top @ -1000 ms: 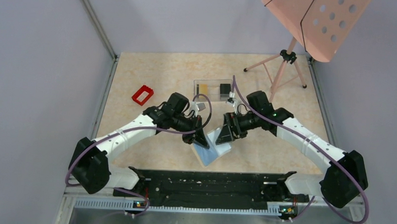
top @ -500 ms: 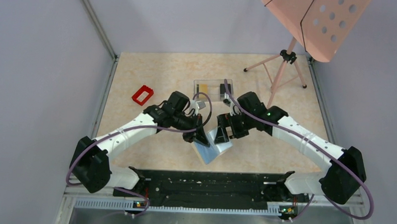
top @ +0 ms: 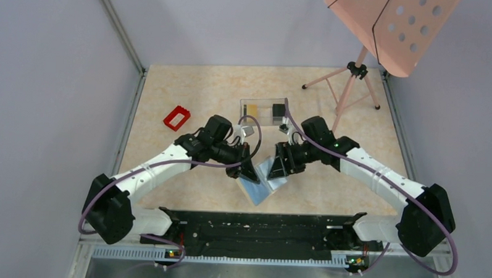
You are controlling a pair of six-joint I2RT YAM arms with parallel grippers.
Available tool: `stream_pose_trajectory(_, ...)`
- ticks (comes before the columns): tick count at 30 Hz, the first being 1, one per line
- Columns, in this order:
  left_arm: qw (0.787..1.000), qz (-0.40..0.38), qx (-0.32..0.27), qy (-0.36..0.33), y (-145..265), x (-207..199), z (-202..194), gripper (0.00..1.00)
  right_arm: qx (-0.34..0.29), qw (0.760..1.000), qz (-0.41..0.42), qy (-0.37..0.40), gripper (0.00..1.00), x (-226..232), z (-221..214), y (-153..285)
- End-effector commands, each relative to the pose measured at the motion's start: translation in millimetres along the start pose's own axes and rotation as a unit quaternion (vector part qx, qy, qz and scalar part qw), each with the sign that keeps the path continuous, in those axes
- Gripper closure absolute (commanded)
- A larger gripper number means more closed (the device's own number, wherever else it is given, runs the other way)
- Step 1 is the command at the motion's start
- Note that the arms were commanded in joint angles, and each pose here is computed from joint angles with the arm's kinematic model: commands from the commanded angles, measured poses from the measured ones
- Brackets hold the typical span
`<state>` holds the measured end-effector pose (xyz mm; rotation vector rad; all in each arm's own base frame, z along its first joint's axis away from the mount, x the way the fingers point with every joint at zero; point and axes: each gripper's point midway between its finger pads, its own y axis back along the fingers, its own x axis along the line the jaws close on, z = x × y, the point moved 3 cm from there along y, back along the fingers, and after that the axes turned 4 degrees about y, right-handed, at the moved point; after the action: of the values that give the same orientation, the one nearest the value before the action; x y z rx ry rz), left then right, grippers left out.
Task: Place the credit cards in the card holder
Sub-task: Place the card holder at the center of the board.
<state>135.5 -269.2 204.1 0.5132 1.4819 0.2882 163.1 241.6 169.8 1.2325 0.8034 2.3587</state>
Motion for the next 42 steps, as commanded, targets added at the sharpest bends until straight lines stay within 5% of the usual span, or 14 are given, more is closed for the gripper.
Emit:
stream_pose_trajectory(1,0.996,-0.064,0.001,-0.060,12,-28,-7,1.00,-0.051,0.997,0.063,0.007,0.31,7,13,15)
stream_pose_trajectory(7,0.990,-0.102,0.001,-0.099,21,-42,-15,1.00,-0.040,0.995,0.095,0.006,0.19,9,5,16)
stream_pose_trajectory(12,0.985,-0.121,0.005,-0.120,26,-50,-21,1.00,-0.036,0.988,0.151,0.010,0.23,22,4,16)
stream_pose_trajectory(15,0.986,-0.120,0.004,-0.120,27,-49,-21,1.00,-0.039,0.980,0.192,0.019,0.41,32,5,20)
stream_pose_trajectory(20,0.988,-0.109,0.000,-0.113,23,-42,-20,1.00,-0.047,0.978,0.200,0.025,0.97,34,5,22)
stream_pose_trajectory(21,0.988,-0.107,0.000,-0.112,23,-41,-20,1.00,-0.050,0.979,0.196,0.024,1.00,33,5,22)
stream_pose_trajectory(25,0.989,-0.092,-0.007,-0.115,21,-37,-17,0.97,-0.060,0.981,0.184,0.017,1.00,30,6,24)
stream_pose_trajectory(29,0.989,-0.042,-0.044,-0.133,24,-31,-6,0.73,-0.060,0.985,0.160,-0.004,1.00,20,5,19)
stream_pose_trajectory(34,0.970,0.122,-0.168,-0.129,50,-11,25,0.46,-0.060,0.991,0.107,-0.053,1.00,0,5,6)
stream_pose_trajectory(37,0.948,0.173,-0.236,-0.128,71,-11,37,0.44,-0.085,0.988,0.083,-0.095,1.00,-14,8,-4)
stream_pose_trajectory(42,0.931,0.144,-0.303,-0.143,85,-27,44,0.43,-0.124,0.979,0.058,-0.154,1.00,-37,16,-24)
